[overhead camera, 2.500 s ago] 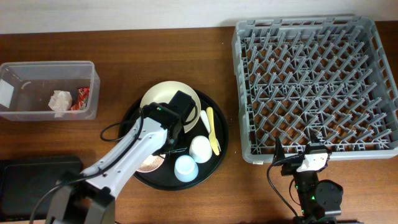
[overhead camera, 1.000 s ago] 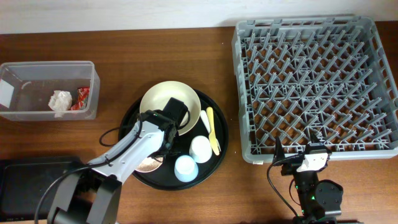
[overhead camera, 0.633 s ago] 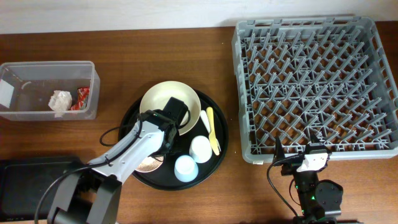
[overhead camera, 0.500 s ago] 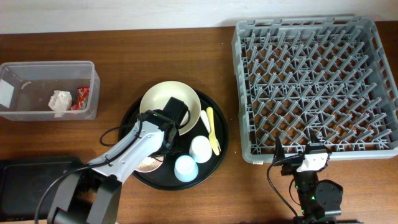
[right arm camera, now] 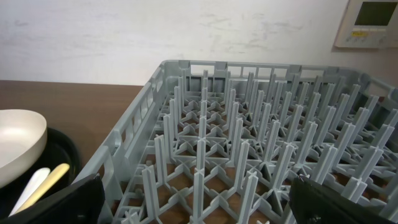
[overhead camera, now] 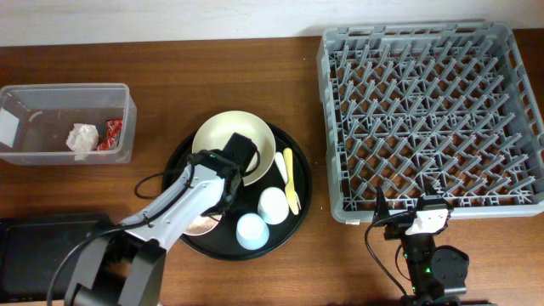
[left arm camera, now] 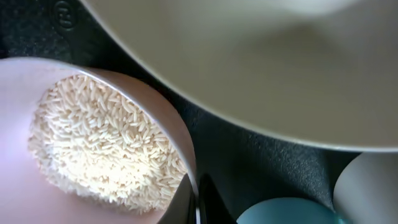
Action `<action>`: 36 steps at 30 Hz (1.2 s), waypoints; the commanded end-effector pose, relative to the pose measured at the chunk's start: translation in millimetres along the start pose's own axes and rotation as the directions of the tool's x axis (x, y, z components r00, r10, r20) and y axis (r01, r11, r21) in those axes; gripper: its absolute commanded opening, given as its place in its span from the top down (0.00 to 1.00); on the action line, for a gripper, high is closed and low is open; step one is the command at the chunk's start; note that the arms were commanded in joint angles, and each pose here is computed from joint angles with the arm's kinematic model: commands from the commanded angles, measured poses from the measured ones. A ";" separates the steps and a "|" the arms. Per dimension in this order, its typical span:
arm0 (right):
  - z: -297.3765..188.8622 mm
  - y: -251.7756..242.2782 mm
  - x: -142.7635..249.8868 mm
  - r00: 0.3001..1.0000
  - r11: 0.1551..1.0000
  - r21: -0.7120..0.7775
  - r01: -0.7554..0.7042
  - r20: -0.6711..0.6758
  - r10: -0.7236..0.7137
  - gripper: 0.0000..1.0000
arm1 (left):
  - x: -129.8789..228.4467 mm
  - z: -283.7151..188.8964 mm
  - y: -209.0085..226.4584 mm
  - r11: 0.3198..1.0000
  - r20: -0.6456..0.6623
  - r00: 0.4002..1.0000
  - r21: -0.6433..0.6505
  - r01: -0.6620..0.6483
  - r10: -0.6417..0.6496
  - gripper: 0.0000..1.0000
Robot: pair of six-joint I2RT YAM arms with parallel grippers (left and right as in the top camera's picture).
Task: Sort waste into correct bins and load items into the dishwasher rack
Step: 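Tip the pink bowl over the black tray, pouring out the rice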
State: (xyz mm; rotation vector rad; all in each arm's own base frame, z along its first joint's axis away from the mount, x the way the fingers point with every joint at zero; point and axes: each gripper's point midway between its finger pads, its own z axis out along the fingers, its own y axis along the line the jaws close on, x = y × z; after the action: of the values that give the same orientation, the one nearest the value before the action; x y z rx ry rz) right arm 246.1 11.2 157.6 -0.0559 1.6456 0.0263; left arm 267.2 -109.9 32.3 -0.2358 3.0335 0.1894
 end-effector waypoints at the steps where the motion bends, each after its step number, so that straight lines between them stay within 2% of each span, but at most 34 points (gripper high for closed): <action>1: 0.0 0.8 2.3 1.000 1.000 -0.002 -0.008 -0.005 0.008 0.02 | -14.4 -22.1 -5.2 1.000 0.012 1.000 0.008 0.000 0.000 0.99; 5: 0.0 0.7 2.3 1.000 1.000 -0.001 -0.008 -0.005 0.008 0.02 | -31.9 -63.3 -8.2 1.000 0.031 0.999 0.021 -0.011 0.010 0.99; 7: 0.0 0.7 2.3 1.000 1.000 -0.001 -0.008 -0.005 0.008 0.02 | -44.1 -81.1 2.6 1.000 0.073 0.997 -0.027 0.000 0.002 1.00; 10: 0.0 0.6 2.3 1.000 1.000 -0.001 -0.008 -0.005 0.008 0.02 | -72.8 -109.9 36.6 0.997 0.132 0.989 -0.030 0.072 -0.067 1.00; 14: 0.0 0.7 2.3 1.000 1.000 -0.001 -0.008 -0.005 0.008 0.02 | -92.7 -135.3 133.2 0.962 0.171 0.950 -0.037 0.272 -0.262 1.00; 16: 0.0 0.7 2.3 1.000 1.000 -0.001 -0.008 -0.005 0.008 0.02 | -86.2 -142.5 190.1 0.901 0.182 0.890 -0.047 0.432 -0.418 1.00; 17: 0.0 0.7 2.3 1.000 1.000 -0.001 -0.008 -0.005 0.008 0.02 | -77.6 -146.2 224.1 0.849 0.188 0.840 -0.054 0.526 -0.509 1.00; 19: 0.0 0.8 2.3 1.000 1.000 -0.002 -0.008 -0.005 0.008 0.02 | -67.2 -147.1 258.4 0.780 0.183 0.772 -0.039 0.624 -0.609 1.00; 23: 0.0 0.7 2.3 1.000 1.000 -0.001 -0.008 -0.005 0.008 0.02 | -47.1 -141.5 317.7 0.707 0.149 0.696 0.037 0.706 -0.703 1.00; 25: 0.0 0.7 2.3 1.000 1.000 -0.001 -0.008 -0.005 0.008 0.02 | -25.4 -140.4 350.1 0.612 0.146 0.603 0.026 0.790 -0.785 1.00; 28: 0.0 0.7 2.3 1.000 1.000 -0.001 -0.008 -0.005 0.008 0.02 | 7.1 -126.4 370.3 0.499 0.080 0.495 0.033 0.866 -0.865 1.00; 29: 0.0 0.7 2.3 1.000 1.000 -0.001 -0.008 -0.005 0.008 0.02 | 7.1 -118.7 365.9 0.499 0.049 0.497 0.083 0.862 -0.866 1.00; 31: 0.0 0.8 2.3 1.000 1.000 -0.002 -0.008 -0.005 0.008 0.02 | -17.3 -109.4 356.6 0.573 0.069 0.579 0.282 0.770 -0.812 0.99; 33: 0.0 0.7 2.3 1.000 1.000 -0.001 -0.008 -0.005 0.008 0.02 | -39.8 -113.1 344.6 0.602 0.121 0.632 0.483 0.636 -0.765 1.00; 35: 0.0 0.7 2.3 1.000 1.000 -0.001 -0.008 -0.004 0.008 0.02 | -42.2 -120.4 343.1 0.561 0.165 0.614 0.632 0.535 -0.772 0.99; 36: 0.0 0.7 2.3 1.000 1.000 -0.001 -0.008 -0.005 0.008 0.02 | -36.0 -114.6 341.7 0.508 0.135 0.587 0.675 0.536 -0.798 0.99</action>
State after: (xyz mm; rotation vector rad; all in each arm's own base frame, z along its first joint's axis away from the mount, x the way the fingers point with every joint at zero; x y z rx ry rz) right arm 246.1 11.2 157.6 -0.0559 1.6456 0.0263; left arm 235.1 230.3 176.9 -1.2814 2.2797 -0.4299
